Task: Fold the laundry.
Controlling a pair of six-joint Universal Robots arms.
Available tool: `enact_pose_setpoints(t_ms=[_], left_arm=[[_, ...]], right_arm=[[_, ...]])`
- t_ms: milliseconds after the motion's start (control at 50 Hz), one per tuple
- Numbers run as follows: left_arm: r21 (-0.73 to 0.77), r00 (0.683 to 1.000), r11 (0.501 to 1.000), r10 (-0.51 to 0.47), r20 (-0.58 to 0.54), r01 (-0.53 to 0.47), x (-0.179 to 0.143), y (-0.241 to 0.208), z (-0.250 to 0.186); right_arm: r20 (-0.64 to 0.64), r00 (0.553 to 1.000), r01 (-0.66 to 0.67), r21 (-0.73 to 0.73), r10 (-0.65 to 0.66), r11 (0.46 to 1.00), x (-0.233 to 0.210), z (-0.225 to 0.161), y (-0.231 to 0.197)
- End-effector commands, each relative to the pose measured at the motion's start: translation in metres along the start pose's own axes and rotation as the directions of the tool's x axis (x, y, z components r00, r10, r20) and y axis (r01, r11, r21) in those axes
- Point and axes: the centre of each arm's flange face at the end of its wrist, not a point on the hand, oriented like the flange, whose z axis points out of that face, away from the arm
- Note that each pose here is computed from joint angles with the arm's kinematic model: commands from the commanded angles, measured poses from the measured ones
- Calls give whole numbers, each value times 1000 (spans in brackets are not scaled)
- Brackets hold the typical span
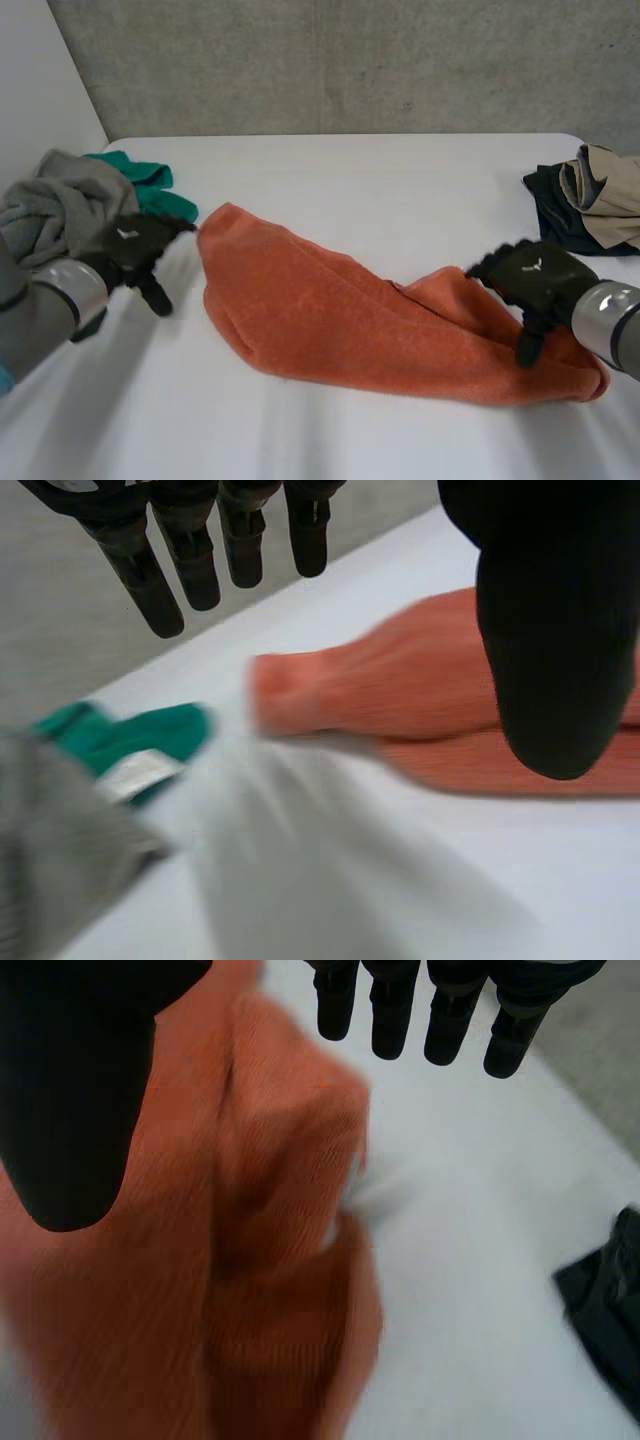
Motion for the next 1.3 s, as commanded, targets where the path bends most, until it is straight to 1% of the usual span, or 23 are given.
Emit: enact_pose_setpoints(t_ms=[20,120,180,260,360,480,620,800,880,960,980,1040,1060,1120,1140,1200,1220,1260,1280,1300], left_arm=[[-1,976,996,89,-198,-91,40,18,-5],[-10,957,986,157,-242,-164,55,27,9],[-11,950,980,188,-249,-197,60,30,17],[-18,944,968,242,-224,-252,64,36,35],[-7,942,958,280,-184,-286,66,35,51],[24,945,958,286,-158,-286,65,32,61],[98,952,957,284,-118,-273,67,21,68],[118,953,953,290,-89,-279,67,17,73],[124,952,950,297,-73,-286,62,16,82],[184,943,926,333,11,-329,46,-7,94],[228,938,910,338,74,-346,35,-28,98],[315,926,874,324,192,-371,18,-69,96],[385,921,845,282,270,-372,7,-99,91],[524,925,784,165,343,-334,-7,-144,76],[623,934,726,76,349,-292,-13,-170,62],[743,948,625,-17,318,-238,-17,-201,42],[786,956,583,-53,288,-205,-16,-211,32],[794,960,580,-65,271,-185,-14,-211,26],[787,962,590,-62,266,-180,-12,-208,24],[768,963,616,-54,265,-177,-9,-201,20]], right_arm=[[55,992,123,-152,-116,981,2,-9,26],[20,995,100,-124,-99,987,2,-2,30],[20,996,85,-119,-83,989,-2,-1,33],[23,997,72,-111,-70,991,-8,3,37],[14,998,62,-80,-61,995,-8,9,37],[-8,999,34,-47,-34,998,-5,11,34],[-19,999,34,-32,-34,999,-4,15,33],[-7,999,32,-32,-33,999,-5,22,33],[-18,998,53,11,-52,999,-1,31,26],[-68,992,112,106,-105,988,9,46,2],[-121,985,142,162,-124,977,19,53,-15],[-257,958,200,269,-130,942,45,61,-51],[-350,932,221,357,-90,908,64,61,-78],[-450,893,233,505,23,831,89,56,-114],[-477,872,230,603,114,764,102,50,-133],[-466,855,229,731,226,643,113,38,-157],[-443,850,223,793,285,567,119,32,-168],[-415,850,218,839,326,499,123,28,-175],[-400,852,208,851,338,482,124,29,-175],[-367,862,177,865,351,470,122,32,-175]])
